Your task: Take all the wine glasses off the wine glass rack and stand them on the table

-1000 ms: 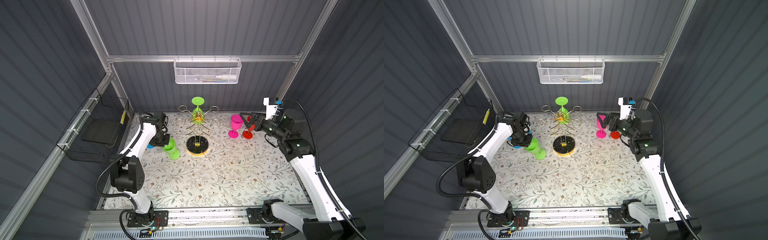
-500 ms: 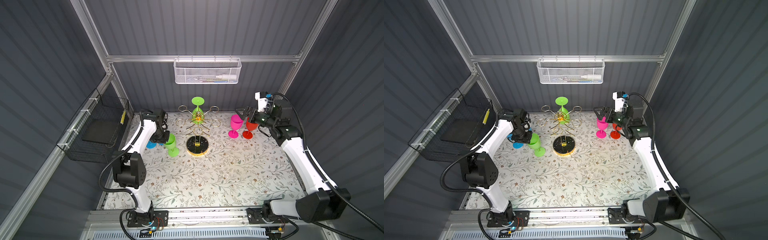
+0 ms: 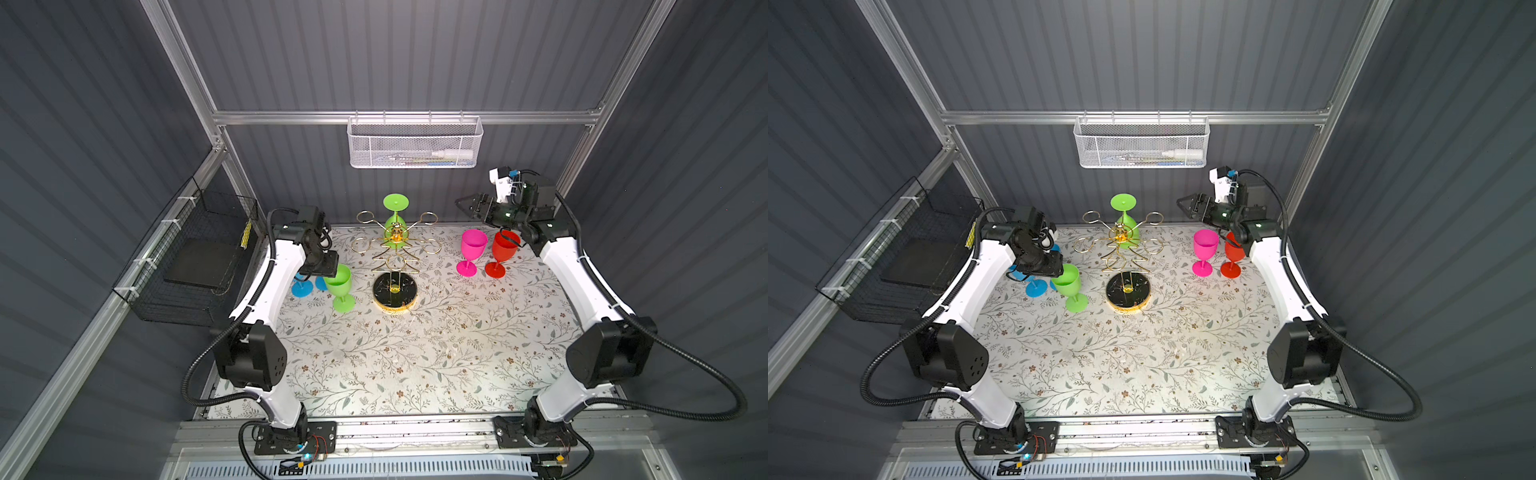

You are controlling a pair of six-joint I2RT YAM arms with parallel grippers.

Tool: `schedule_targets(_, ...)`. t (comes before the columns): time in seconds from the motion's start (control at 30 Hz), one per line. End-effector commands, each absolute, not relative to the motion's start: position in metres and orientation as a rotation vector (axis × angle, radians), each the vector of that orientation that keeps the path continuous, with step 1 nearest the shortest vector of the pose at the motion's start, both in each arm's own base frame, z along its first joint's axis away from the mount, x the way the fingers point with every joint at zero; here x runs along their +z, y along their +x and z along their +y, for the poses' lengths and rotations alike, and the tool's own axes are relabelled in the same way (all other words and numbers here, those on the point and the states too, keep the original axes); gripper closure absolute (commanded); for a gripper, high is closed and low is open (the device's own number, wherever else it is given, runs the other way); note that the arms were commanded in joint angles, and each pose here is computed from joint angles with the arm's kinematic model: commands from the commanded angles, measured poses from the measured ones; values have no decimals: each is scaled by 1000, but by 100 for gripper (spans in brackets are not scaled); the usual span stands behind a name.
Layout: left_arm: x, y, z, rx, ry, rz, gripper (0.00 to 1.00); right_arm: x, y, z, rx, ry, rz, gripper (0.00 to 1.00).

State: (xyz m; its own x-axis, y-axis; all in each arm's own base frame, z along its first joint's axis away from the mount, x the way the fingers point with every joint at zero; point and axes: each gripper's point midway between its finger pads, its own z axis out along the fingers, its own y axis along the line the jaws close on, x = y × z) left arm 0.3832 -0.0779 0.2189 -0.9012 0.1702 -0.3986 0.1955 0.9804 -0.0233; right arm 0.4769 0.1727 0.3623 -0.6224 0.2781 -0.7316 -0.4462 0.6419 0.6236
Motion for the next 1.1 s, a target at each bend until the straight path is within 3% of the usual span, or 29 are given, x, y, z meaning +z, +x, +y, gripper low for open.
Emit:
schedule_targets(0.0, 250, 386, -78, -111, 266, 2618, 38, 365, 481, 186, 1098, -160, 2004, 22)
schedule_targets(0.3, 313, 381, -74, -104, 244, 2363, 30, 355, 505, 220, 1148, -229, 2064, 24)
schedule_targets(0.67, 411, 344, -55, -61, 161, 1918, 18, 347, 544, 262, 1231, -316, 2047, 25)
schedule_targets(1.07, 446, 331, -59, -122, 156, 1787, 16, 333, 550, 301, 1362, -364, 2010, 31)
